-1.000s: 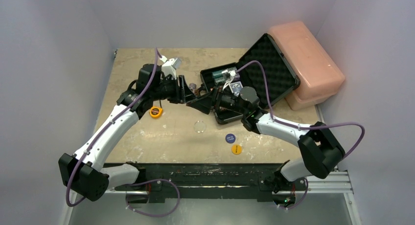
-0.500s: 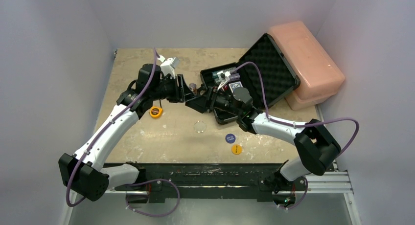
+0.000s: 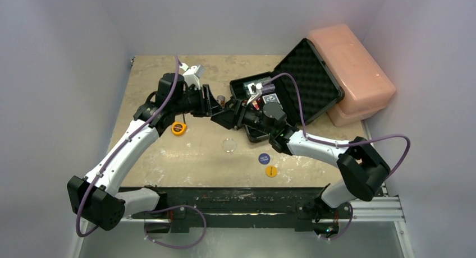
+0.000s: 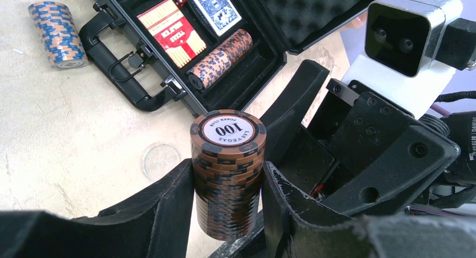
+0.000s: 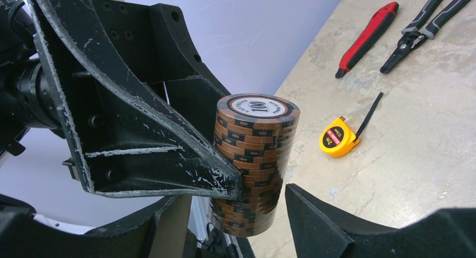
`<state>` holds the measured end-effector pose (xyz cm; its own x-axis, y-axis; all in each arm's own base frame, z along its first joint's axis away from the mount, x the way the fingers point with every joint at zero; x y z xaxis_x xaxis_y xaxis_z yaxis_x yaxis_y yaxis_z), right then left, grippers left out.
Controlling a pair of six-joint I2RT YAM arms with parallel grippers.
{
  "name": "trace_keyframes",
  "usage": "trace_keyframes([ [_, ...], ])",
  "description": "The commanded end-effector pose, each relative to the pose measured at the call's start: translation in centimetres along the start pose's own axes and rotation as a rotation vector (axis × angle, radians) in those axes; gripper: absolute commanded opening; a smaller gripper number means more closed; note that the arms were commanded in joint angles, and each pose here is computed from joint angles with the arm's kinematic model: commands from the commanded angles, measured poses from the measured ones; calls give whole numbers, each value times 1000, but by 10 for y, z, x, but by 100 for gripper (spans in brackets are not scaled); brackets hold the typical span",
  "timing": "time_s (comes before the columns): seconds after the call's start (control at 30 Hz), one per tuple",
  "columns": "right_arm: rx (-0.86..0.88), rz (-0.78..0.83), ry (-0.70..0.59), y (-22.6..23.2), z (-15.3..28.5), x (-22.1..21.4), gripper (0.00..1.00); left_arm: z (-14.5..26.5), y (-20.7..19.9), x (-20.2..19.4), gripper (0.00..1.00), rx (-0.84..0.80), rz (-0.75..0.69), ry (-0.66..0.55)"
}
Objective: Pack up texas hold em set
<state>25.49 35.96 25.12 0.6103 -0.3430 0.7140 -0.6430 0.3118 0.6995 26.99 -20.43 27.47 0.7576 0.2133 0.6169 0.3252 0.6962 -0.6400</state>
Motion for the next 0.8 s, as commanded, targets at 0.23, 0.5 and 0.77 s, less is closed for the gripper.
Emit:
trace_keyframes([
  [0.23,-61,-10,-151,6,-12,32,55,19,-35,16,0,-140,-19,-73],
  [0.5,-68,10,-147,12,-11,31,34,20,-34,15,0,-137,-11,-72],
  [0.77,-85,33,-150,18,-5,32,7,22,-35,14,2,-140,-13,-72],
])
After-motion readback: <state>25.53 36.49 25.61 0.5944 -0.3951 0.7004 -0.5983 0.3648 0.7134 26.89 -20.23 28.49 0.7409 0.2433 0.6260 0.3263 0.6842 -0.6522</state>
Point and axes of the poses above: each gripper's point midway between its finger pads, its own z axis back along the fingers, its own y axis along the line the jaws close on, x = y × z, the point moved 3 cm from there along z, back along the fingers, and after that the axes turned 5 degrees about z, right-handed, at the moved point
